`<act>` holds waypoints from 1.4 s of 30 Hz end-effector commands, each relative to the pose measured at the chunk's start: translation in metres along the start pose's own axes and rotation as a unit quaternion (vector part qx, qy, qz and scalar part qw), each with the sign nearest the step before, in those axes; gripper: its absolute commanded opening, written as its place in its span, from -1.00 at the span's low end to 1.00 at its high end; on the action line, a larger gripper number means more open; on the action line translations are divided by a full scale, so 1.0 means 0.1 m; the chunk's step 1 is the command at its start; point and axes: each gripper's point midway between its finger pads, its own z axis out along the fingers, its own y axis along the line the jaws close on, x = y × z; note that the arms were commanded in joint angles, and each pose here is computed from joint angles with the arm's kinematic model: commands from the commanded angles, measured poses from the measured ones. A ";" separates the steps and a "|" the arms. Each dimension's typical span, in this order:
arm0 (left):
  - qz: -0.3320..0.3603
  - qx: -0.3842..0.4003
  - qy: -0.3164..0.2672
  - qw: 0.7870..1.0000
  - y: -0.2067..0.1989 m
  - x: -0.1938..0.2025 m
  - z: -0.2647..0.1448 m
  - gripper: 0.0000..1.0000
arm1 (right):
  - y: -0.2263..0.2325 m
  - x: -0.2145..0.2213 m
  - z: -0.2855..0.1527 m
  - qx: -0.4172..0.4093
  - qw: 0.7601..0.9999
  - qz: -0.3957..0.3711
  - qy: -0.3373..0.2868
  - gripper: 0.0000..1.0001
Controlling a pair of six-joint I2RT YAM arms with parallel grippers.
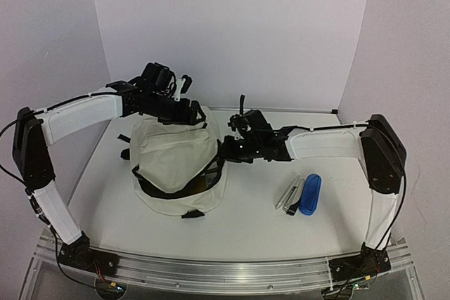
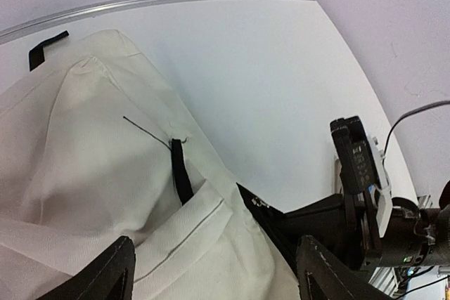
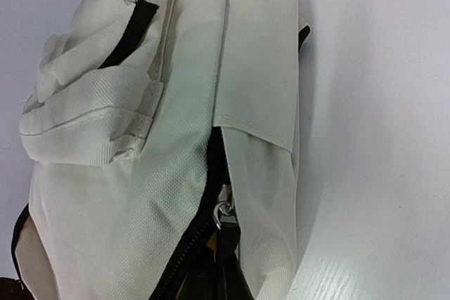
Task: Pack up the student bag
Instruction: Zip the student bag at the center of the board.
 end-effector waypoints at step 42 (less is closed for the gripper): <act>-0.115 0.019 0.041 0.992 0.56 0.44 1.12 0.63 | 1.14 1.33 -0.91 -0.189 0.969 -0.056 0.147 -1.00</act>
